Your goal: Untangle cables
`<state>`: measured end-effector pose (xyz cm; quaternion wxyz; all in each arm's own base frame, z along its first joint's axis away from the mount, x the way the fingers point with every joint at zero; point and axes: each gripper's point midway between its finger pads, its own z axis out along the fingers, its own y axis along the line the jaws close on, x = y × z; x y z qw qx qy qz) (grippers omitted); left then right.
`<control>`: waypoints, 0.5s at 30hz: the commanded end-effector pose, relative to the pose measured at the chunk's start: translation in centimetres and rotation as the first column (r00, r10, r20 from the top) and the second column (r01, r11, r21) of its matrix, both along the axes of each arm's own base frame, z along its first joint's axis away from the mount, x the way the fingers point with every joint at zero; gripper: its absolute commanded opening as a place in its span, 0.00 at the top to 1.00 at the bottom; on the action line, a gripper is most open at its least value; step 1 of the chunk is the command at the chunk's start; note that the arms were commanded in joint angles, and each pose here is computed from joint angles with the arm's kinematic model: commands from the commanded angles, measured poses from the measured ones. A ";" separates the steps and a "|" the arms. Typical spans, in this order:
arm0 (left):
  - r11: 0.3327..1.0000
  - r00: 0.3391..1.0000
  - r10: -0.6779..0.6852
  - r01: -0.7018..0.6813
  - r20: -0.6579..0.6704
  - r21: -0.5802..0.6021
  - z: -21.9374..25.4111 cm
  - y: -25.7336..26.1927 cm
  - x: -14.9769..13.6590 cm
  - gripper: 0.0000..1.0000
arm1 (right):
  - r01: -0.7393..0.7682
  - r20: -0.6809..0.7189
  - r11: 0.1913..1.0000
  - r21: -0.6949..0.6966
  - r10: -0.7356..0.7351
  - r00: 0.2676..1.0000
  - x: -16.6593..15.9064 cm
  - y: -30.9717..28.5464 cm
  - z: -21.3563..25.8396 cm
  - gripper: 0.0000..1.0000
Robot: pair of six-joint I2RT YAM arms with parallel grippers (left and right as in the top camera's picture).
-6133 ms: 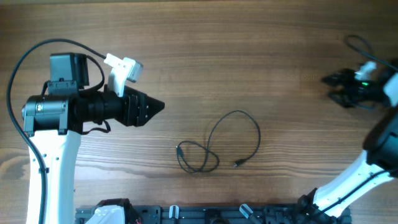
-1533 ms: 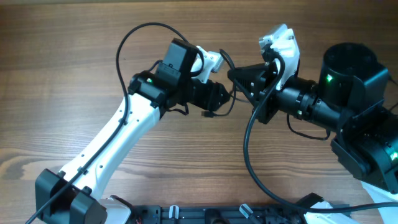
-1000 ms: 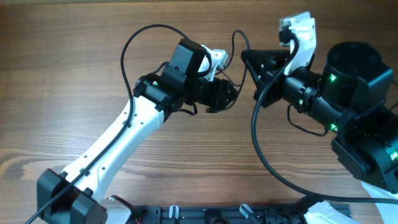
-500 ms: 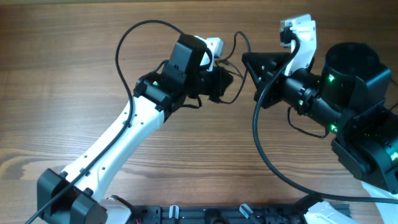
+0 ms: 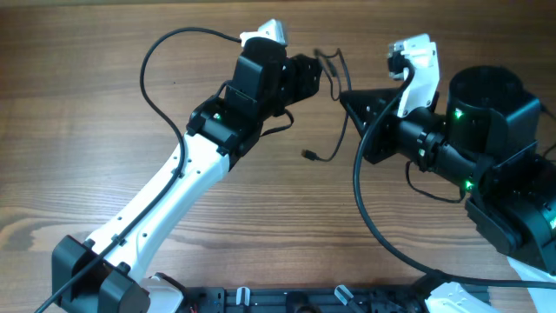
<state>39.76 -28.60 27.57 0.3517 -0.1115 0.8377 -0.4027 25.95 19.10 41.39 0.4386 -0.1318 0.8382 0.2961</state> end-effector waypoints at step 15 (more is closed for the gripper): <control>0.935 0.960 -0.269 0.280 0.081 -0.217 4.6 -4.4 -2.8 0.76 | -0.081 0.027 0.997 0.018 0.081 0.996 -1.4 0.6 0.9 0.95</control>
